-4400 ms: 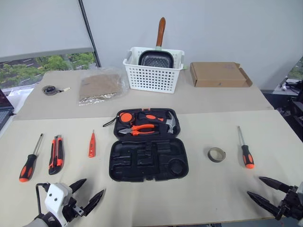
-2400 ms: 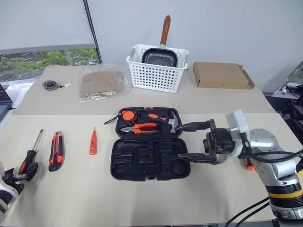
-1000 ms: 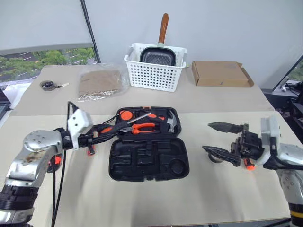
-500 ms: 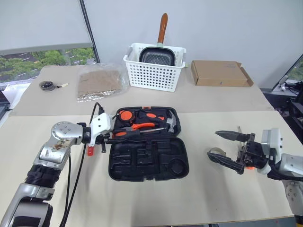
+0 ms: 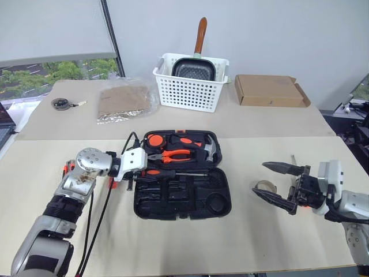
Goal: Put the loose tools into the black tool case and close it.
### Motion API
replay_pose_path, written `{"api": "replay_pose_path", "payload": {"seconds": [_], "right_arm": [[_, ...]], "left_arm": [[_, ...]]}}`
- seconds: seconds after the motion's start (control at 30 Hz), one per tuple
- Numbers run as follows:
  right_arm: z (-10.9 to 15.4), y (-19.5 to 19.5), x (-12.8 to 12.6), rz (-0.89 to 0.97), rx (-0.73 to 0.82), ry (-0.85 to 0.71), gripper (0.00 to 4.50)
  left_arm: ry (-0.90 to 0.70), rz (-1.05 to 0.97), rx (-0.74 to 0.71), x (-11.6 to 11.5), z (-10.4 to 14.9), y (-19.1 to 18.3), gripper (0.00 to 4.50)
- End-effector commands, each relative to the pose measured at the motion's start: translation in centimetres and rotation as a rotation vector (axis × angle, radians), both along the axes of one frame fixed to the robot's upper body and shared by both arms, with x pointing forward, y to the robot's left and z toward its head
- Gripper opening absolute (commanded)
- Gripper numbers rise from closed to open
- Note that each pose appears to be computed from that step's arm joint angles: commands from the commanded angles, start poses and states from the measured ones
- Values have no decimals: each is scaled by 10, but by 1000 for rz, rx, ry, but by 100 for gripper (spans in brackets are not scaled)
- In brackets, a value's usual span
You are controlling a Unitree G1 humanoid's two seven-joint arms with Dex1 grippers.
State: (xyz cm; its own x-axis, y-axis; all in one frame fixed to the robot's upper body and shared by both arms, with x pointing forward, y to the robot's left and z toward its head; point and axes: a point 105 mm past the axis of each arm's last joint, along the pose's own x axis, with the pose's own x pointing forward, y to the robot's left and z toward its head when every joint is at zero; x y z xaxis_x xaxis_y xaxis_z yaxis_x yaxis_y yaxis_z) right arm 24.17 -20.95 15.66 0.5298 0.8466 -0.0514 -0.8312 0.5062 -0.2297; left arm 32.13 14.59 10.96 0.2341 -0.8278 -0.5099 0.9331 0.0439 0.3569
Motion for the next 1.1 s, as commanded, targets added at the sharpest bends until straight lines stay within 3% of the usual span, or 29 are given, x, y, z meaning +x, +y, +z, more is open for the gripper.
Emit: {"api": "replay_pose_path", "payload": {"seconds": [0.03,0.3,0.37,0.57,0.63,0.8,0.93,1.0,1.1], "right_arm": [[11,0,0,13,-23,-53,450],[11,3,2,22,-27,-54,450],[11,2,2,22,-30,-53,450],[11,2,1,21,-35,-52,450],[12,2,2,20,-37,-53,450],[12,0,0,15,-40,-52,450],[10,1,0,18,-38,-44,450],[9,3,1,25,-36,-42,450],[10,4,3,36,-36,-41,450]], "left_arm": [[-3,-5,63,1,-9,1,97],[-20,49,48,9,-10,1,97],[-39,57,25,11,-5,-1,197],[-79,49,-15,9,15,-4,403],[-98,48,-54,5,30,-7,449],[-116,85,-163,-12,66,-10,449],[-87,195,-247,-15,74,-4,449],[-99,294,-315,-7,77,-2,398],[-80,405,-436,1,77,-13,287]]}}
